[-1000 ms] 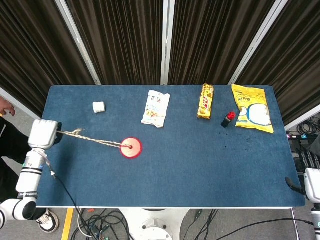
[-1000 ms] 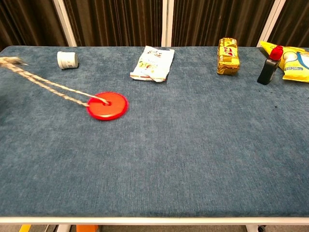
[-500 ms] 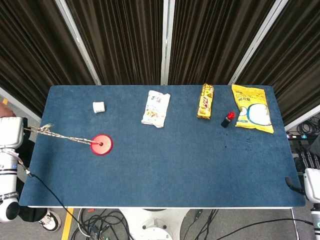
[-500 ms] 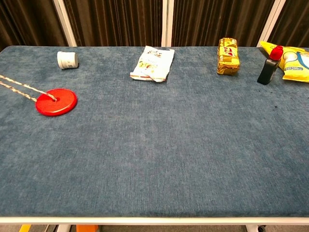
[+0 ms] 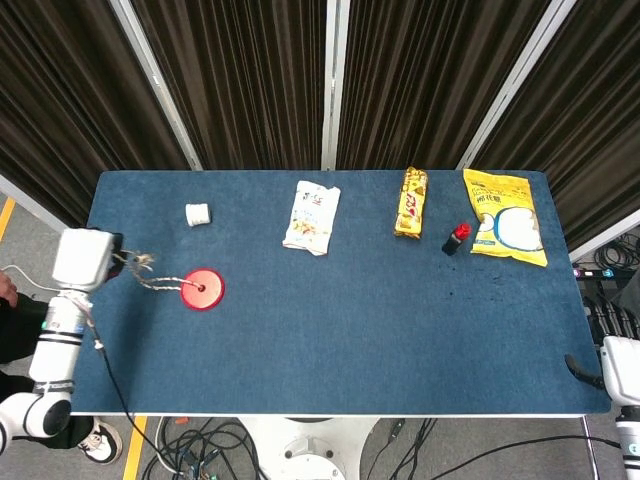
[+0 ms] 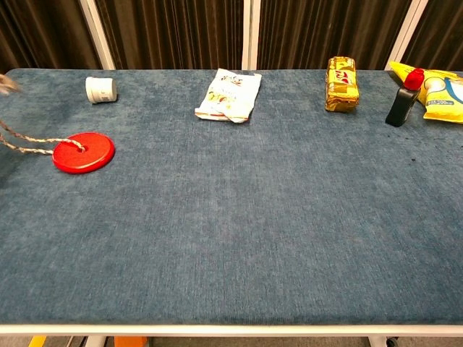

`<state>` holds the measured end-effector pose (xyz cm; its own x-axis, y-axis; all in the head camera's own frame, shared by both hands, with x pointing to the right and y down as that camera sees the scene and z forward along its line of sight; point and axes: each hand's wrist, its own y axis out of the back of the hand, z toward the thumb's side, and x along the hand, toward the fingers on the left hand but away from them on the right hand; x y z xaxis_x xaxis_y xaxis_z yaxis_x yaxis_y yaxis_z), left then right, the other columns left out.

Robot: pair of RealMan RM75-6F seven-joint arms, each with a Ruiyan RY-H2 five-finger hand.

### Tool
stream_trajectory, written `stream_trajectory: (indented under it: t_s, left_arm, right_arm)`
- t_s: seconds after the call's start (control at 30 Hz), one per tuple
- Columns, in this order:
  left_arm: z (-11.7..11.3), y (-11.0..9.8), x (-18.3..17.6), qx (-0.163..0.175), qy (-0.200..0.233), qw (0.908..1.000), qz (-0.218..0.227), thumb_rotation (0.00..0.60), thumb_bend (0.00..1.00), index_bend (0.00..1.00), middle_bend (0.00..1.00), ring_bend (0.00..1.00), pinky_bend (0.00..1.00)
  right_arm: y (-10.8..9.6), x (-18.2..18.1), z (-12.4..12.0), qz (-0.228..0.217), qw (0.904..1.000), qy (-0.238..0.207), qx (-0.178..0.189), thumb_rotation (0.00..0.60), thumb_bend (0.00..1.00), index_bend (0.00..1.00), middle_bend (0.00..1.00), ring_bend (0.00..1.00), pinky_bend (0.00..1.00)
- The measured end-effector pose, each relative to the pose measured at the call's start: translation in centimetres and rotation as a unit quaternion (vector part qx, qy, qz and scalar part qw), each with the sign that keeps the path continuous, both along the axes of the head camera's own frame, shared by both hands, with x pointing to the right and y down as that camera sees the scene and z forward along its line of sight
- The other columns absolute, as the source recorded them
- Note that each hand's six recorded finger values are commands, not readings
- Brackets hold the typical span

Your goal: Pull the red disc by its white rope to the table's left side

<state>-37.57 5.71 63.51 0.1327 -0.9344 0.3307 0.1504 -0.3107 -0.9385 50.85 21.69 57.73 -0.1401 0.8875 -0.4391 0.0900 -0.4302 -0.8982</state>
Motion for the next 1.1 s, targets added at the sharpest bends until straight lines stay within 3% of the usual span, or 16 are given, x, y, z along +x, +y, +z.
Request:
stream_trajectory:
  t_s: [0.2, 0.27, 0.3, 0.4, 0.47, 0.5, 0.6, 0.83, 1.1]
  left_arm:
    - [1.9, 1.3, 6.9, -0.011, 0.046, 0.9951, 0.086, 0.6, 0.35, 0.78, 0.94, 0.67, 0.66]
    - [2.9, 1.6, 8.1, -0.019, 0.047, 0.9935, 0.102, 0.6, 0.34, 0.74, 0.89, 0.64, 0.64]
    - [3.3, 1.6, 8.4, -0.022, 0.043, 0.9931, 0.106, 0.6, 0.31, 0.67, 0.82, 0.58, 0.62]
    - [4.9, 1.7, 8.2, -0.048, 0.02, 0.9923, 0.113, 0.6, 0.19, 0.26, 0.39, 0.22, 0.46]
    - [5.8, 2.0, 8.0, -0.08, 0.008, 0.9905, 0.111, 0.6, 0.13, 0.11, 0.18, 0.05, 0.35]
    - [6.1, 2.3, 8.0, -0.095, 0.007, 0.9895, 0.109, 0.6, 0.12, 0.1, 0.14, 0.02, 0.33]
    - [6.5, 2.7, 8.0, -0.117, 0.009, 0.9874, 0.106, 0.6, 0.11, 0.1, 0.12, 0.01, 0.29]
    - [3.8, 2.4, 6.1, -0.083, -0.009, 0.9899, 0.114, 0.6, 0.1, 0.1, 0.12, 0.01, 0.28]
    - [1.2, 5.2, 1.6, -0.059, 0.017, 0.9976, 0.034, 0.6, 0.1, 0.17, 0.15, 0.03, 0.34]
  right_arm:
    - [0.1, 0.3, 0.3, 0.005, 1.0, -0.002, -0.005, 0.6, 0.18, 0.0, 0.01, 0.0, 0.0]
    - [0.2, 0.4, 0.4, 0.007, 0.9999, -0.002, -0.008, 0.6, 0.18, 0.0, 0.01, 0.0, 0.0]
    - [0.2, 0.5, 0.5, 0.008, 0.9999, -0.001, -0.009, 0.6, 0.18, 0.0, 0.01, 0.0, 0.0]
    - [0.4, 0.7, 0.5, 0.011, 0.9999, -0.001, -0.01, 0.6, 0.18, 0.0, 0.01, 0.0, 0.0]
    - [0.4, 0.9, 0.5, 0.014, 0.9999, 0.001, -0.01, 0.6, 0.18, 0.0, 0.01, 0.0, 0.0]
    - [0.4, 1.0, 0.5, 0.015, 0.9998, 0.001, -0.009, 0.6, 0.18, 0.0, 0.01, 0.0, 0.0]
    - [0.4, 1.2, 0.6, 0.017, 0.9998, 0.002, -0.01, 0.6, 0.18, 0.0, 0.01, 0.0, 0.0]
    - [0.4, 0.9, 0.5, 0.013, 0.9999, 0.0, -0.008, 0.6, 0.18, 0.0, 0.01, 0.0, 0.0]
    - [0.4, 0.7, 0.2, 0.01, 0.9999, 0.002, -0.007, 0.6, 0.18, 0.0, 0.01, 0.0, 0.0]
